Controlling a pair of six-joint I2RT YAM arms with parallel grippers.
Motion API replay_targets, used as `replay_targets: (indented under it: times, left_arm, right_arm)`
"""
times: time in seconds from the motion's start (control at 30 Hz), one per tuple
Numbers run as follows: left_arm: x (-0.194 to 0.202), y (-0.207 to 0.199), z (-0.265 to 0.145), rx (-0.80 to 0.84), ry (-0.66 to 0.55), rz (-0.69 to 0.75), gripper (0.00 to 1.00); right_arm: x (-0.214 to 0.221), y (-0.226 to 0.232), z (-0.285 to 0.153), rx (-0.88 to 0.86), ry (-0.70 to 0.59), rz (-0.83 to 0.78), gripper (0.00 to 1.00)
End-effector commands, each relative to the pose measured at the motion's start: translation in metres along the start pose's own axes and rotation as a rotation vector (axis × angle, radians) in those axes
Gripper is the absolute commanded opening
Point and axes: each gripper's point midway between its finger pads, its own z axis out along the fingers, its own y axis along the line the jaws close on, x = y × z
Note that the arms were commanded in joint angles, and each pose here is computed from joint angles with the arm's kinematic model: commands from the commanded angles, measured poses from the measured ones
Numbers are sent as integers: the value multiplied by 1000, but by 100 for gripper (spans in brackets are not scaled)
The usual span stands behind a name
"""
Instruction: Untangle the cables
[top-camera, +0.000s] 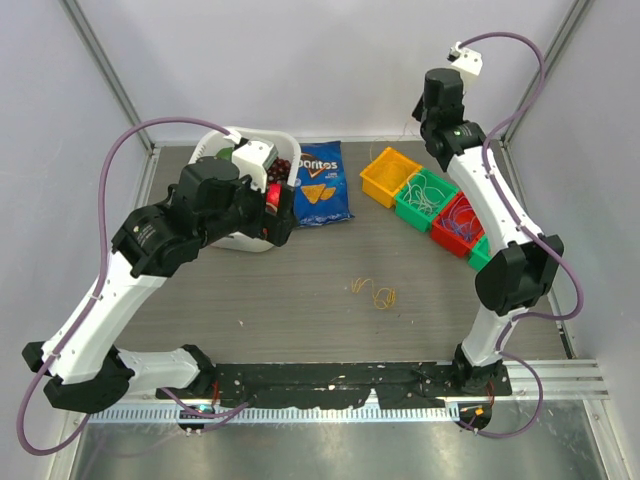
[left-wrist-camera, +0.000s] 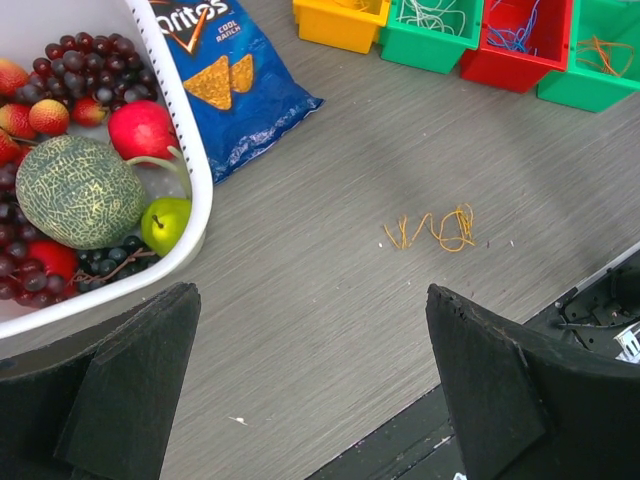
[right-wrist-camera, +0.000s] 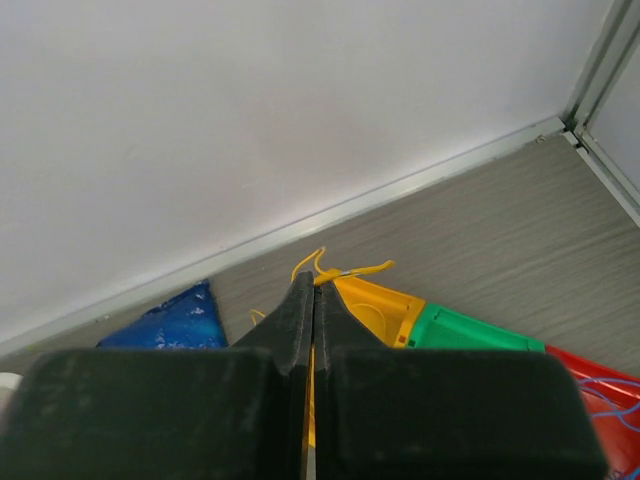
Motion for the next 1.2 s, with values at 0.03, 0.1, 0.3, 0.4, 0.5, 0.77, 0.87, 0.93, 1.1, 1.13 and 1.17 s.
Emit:
replay_targets:
  times: [0.03, 0.1, 0.3, 0.4, 0.5, 0.77, 0.87, 0.93, 1.1, 1.13, 1.17]
  left_arm:
    - [-12, 3, -11, 1, -48, 12, 100]
    - [-11, 5, -11, -9, -45, 14, 100]
    - [-10, 6, -10, -13, -44, 16, 100]
    - [-9, 5, -5, -3, -37, 23, 100]
    - [-8, 4, -4, 2, -33, 29, 100]
    - [-6, 6, -6, -1, -35, 21, 100]
    - [-9, 6, -8, -1, -42, 17, 100]
    - [-9, 7, -10, -8, -40, 18, 100]
    - [-8, 11, -15, -24, -37, 6, 100]
    - [-8, 13, -16, -34, -39, 4, 100]
    - [-8, 14, -17, -37, -43, 2, 100]
  right_arm:
    - [-19, -10, -21, 0, -39, 29, 1]
    - [-10, -12, -23, -4, 3, -25, 1]
    - [-21, -42, -53, 73, 2, -97, 1]
    - [-21, -49, -63, 78, 11, -112, 1]
    - [-17, -54, -73, 75, 49, -134, 1]
    - [4, -51, -61, 62, 87, -160, 1]
    - [21, -40, -37, 54, 99, -151, 1]
    - [25, -33, -20, 59, 87, -140, 1]
    - [48, -21, 15, 66, 120, -167, 1]
    - [59, -19, 21, 63, 139, -172, 1]
    - [66, -17, 23, 55, 153, -157, 1]
